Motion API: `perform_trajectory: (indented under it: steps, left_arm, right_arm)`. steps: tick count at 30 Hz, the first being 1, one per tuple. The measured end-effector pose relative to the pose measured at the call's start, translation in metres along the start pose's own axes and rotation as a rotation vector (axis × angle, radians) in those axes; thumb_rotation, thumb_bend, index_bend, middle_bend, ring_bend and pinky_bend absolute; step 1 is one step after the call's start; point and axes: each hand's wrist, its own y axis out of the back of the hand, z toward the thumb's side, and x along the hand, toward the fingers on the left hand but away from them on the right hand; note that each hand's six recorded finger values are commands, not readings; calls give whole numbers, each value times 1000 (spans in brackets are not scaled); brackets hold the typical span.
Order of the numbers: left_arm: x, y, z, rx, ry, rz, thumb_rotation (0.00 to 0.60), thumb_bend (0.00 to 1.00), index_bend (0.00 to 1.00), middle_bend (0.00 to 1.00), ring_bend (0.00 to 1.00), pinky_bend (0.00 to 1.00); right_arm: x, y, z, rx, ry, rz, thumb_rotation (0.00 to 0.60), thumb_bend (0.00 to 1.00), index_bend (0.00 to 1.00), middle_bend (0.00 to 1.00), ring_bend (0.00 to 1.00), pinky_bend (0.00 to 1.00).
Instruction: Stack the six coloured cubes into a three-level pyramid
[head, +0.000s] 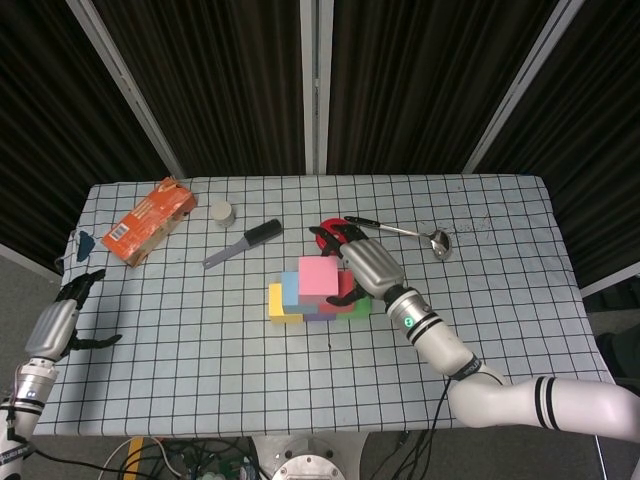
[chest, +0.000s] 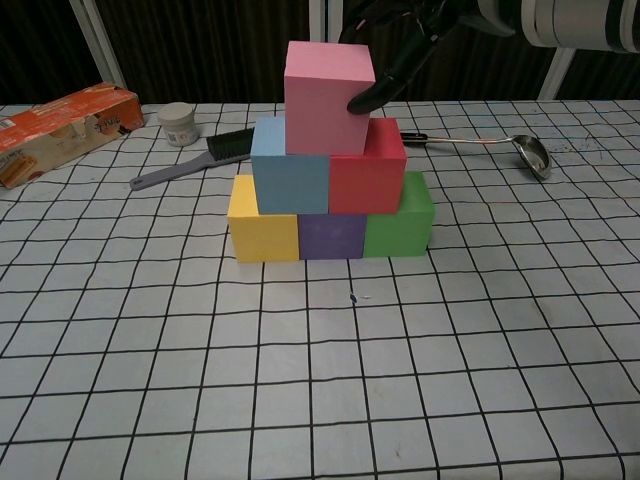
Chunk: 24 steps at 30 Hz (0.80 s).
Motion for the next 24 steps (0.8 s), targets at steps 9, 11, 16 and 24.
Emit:
perform_trajectory:
  steps: [9, 11, 16, 24]
  left_arm:
    - [0, 1, 2, -7, -5, 0, 600, 60, 48, 88, 0, 67]
    - [0, 2, 2, -5, -6, 2, 600, 59, 48, 88, 0, 67]
    - [1, 5, 4, -2, -9, 9, 600, 60, 48, 88, 0, 67]
    - [2, 28, 11, 23, -32, 84, 600, 58, 48, 57, 0, 68]
  right_arm:
    - [4, 3, 3, -21, 28, 28, 600, 0, 0, 104, 0, 0]
    - [6, 5, 2, -24, 30, 25, 600, 0, 0, 89, 0, 0]
    - [11, 11, 0, -34, 30, 13, 600, 0, 0, 64, 0, 0]
    - [45, 40, -18, -11, 1, -64, 600, 0, 0, 6, 0, 0]
